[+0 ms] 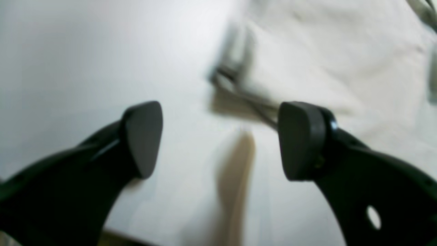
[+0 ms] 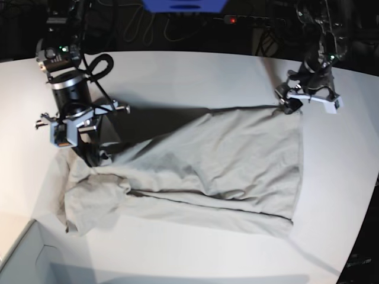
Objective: Layout the t-shirt on the table in an organized manner, then fold the t-shirt properly
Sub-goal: 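Lower both grippers to grasp the t-shirt's edge at its two ends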
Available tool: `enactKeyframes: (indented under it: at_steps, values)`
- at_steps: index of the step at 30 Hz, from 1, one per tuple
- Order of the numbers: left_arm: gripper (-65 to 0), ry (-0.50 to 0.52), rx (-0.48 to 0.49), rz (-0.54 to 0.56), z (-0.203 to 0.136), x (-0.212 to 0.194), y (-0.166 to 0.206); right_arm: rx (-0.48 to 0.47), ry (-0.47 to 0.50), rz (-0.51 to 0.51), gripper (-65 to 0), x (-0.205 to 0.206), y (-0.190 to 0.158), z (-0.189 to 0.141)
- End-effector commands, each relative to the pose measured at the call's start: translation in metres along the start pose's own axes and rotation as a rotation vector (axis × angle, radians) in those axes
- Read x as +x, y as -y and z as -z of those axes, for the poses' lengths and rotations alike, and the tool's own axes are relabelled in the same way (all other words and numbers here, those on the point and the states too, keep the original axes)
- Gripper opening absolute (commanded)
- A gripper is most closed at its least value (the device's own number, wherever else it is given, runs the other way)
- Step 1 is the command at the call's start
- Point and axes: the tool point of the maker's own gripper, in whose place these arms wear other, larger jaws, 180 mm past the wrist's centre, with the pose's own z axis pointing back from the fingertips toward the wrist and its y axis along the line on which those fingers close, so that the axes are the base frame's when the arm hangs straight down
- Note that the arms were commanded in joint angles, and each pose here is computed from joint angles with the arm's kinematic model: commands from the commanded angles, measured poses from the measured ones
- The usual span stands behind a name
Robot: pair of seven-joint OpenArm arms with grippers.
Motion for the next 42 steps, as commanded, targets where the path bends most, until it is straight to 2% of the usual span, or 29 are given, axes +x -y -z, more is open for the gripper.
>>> enactKeyframes:
  at_steps: [1, 6, 8, 9, 10, 12, 13, 15, 16, 17, 20, 25, 29, 32, 36, 38, 42]
  values:
    - [-14.0, 0.057, -0.009, 0.01, -0.001, 0.02, 0.003, 0.003, 0.052, -0.001, -65.0, 0.014, 0.0, -0.001]
    - [-15.2, 0.034, -0.039, 0.005, 0.014, 0.018, 0.02, -0.001, 0.046, -0.001, -65.0, 0.011, 0.001, -0.002]
    - [-21.6, 0.035, -0.039, -0.003, 0.019, 0.019, 0.021, -0.003, 0.046, -0.002, -65.0, 0.011, 0.002, -0.002]
    - [-26.2, 0.036, -0.043, -0.01, 0.021, 0.021, 0.022, -0.003, 0.046, -0.002, -65.0, 0.011, 0.002, -0.002]
    - [-33.5, 0.041, -0.048, -0.012, 0.023, 0.024, 0.024, -0.002, 0.044, -0.003, -65.0, 0.011, 0.002, -0.002]
    - [-52.6, 0.056, -0.059, -0.013, 0.025, 0.031, 0.03, -0.004, 0.043, -0.006, -65.0, 0.011, 0.003, -0.002]
    - [-64.6, 0.057, -0.066, -0.013, 0.026, 0.034, 0.034, -0.004, 0.043, -0.006, -65.0, 0.011, 0.003, -0.002]
    - [-65.0, 0.075, -0.078, -0.01, 0.024, 0.042, 0.039, -0.004, 0.043, -0.006, -65.0, 0.011, 0.003, -0.002]
    - [-62.1, 0.104, -0.094, -0.003, 0.019, 0.052, 0.046, -0.004, 0.042, -0.006, -65.0, 0.01, 0.003, -0.002]
    - [-64.4, 0.129, -0.107, 0.008, 0.012, 0.059, 0.05, -0.004, 0.042, -0.006, -65.0, 0.01, 0.003, -0.002]
    - [-64.6, 0.188, -0.124, 0.045, -0.015, 0.069, 0.054, -0.004, 0.043, -0.008, -65.0, 0.01, 0.003, 0.0]
    - [-64.8, 0.328, -0.074, 0.059, -0.065, 0.103, 0.033, -0.011, 0.062, -0.02, -65.0, 0.017, 0.009, 0.005]
    - [-64.9, 0.392, -0.053, 0.041, -0.074, 0.124, 0.027, -0.014, 0.089, -0.04, -65.0, 0.025, 0.018, 0.02]
    - [-64.5, 0.413, -0.073, 0.017, -0.06, 0.14, 0.036, -0.011, 0.09, -0.054, -65.0, 0.024, 0.024, 0.034]
    - [-62.0, 0.379, -0.094, -0.07, -0.016, 0.155, 0.046, -0.016, 0.074, -0.038, -65.0, 0.016, 0.03, 0.052]
    - [-55.6, 0.316, -0.107, -0.115, 0.012, 0.16, 0.055, -0.016, 0.062, -0.032, -65.0, 0.011, 0.033, 0.06]
    - [-38.7, 0.14, -0.125, -0.192, 0.06, 0.152, 0.07, -0.017, 0.041, -0.028, -65.0, 0.004, 0.037, 0.069]
